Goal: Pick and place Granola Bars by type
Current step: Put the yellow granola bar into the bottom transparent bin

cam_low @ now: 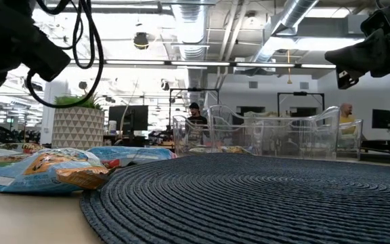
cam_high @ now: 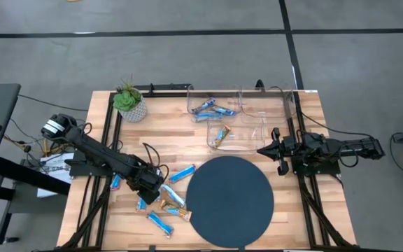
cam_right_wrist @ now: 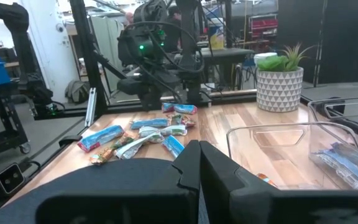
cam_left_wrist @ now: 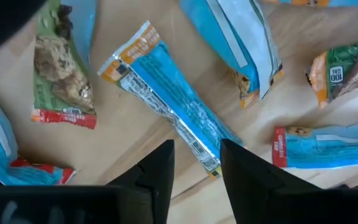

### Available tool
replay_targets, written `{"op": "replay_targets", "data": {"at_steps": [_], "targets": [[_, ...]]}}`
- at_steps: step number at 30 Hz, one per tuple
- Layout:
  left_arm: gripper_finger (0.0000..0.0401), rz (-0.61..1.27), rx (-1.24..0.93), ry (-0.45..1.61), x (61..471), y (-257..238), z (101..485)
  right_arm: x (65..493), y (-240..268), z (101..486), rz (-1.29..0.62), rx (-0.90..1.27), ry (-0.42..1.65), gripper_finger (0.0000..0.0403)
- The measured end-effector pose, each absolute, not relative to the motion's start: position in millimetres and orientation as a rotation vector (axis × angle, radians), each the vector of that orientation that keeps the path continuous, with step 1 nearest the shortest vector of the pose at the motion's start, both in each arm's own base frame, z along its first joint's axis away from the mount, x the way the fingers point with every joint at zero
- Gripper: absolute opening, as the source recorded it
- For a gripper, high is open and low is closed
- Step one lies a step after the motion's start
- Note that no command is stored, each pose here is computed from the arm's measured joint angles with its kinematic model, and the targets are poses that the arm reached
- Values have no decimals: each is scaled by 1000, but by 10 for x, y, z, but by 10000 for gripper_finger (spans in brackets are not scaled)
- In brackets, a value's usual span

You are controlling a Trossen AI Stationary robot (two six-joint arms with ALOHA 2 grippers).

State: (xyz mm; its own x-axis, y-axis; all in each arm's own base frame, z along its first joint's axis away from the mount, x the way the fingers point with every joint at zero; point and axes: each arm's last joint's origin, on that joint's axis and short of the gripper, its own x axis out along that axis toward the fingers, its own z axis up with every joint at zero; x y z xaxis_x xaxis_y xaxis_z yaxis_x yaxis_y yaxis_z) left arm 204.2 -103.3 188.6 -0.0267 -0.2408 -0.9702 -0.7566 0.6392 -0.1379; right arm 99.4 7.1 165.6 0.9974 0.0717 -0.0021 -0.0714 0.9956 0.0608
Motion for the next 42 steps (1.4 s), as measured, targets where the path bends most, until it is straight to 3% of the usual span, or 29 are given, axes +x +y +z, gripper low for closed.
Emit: {"op": "replay_targets", "data": {"at_steps": [10,17,33,42], "targets": [[198,617,-886,1595,2062,-1067,1796,994,71,1655,72,61,5,0],[219,702,-863,1618,2114,-1089,1636,994,71,1656,72,61,4,0],[215,839,-821,1529,2198,-1092,1447,994,71,1657,72,61,4,0],[146,805,-757,1499,2213,-1081,1445,994,71,1656,72,61,4,0]]}}
